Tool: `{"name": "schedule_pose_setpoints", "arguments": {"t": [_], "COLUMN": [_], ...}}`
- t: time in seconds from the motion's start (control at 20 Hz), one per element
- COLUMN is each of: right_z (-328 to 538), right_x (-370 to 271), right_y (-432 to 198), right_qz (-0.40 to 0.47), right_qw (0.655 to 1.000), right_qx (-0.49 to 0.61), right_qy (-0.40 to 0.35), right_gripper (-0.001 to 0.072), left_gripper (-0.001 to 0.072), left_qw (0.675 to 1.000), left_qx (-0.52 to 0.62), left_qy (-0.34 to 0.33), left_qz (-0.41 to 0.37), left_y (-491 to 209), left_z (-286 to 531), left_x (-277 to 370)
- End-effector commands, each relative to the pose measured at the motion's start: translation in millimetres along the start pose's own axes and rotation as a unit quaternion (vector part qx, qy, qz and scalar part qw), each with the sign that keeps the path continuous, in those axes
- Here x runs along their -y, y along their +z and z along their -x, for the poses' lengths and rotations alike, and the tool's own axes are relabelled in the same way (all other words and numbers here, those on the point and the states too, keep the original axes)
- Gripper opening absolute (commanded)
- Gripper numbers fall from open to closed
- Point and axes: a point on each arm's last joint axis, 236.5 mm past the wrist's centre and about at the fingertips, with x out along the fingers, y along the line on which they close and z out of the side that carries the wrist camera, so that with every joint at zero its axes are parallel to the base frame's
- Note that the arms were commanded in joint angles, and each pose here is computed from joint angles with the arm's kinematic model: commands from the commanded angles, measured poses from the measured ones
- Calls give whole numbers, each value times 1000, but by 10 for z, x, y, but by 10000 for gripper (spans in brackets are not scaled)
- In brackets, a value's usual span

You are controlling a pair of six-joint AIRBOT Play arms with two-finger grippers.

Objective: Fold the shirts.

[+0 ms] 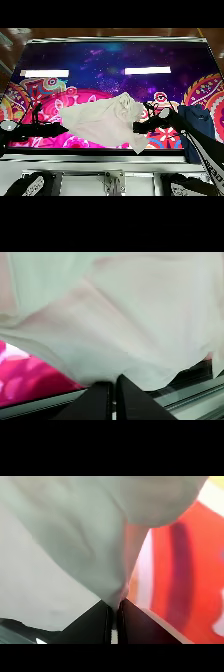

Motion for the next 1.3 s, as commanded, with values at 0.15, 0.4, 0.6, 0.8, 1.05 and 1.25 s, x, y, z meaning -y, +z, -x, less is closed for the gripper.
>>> {"name": "schedule_pose_setpoints", "arguments": {"t": [0.15, 0.4, 0.6, 0.8, 1.05, 1.25], "right_z": [848, 3823, 5679, 6120, 5444, 4669], "right_x": [-525, -1878, -2750, -2953, -2492, -2085], "right_y": [554, 843, -50, -574, -520, -357], "right_qz": [111, 279, 323, 326, 278, 236], "right_qw": [985, 831, 694, 665, 784, 884], "right_qx": [128, 480, 644, 671, 554, 397], "right_qy": [6, -37, -6, 18, -29, -64], "right_gripper": [66, 65, 65, 66, 66, 66], "left_gripper": [35, 35, 35, 35, 35, 35], "left_qw": [985, 870, 740, 724, 812, 879], "left_qx": [123, 400, 550, 562, 458, 378], "left_qy": [-8, -40, -77, -96, -6, 95], "left_qz": [-118, -284, -380, -388, -361, -274], "left_y": [743, 1122, 543, 160, 213, 442], "left_z": [718, 2789, 4186, 4419, 3866, 3435], "left_x": [688, 2462, 3593, 3812, 3252, 2420]}}
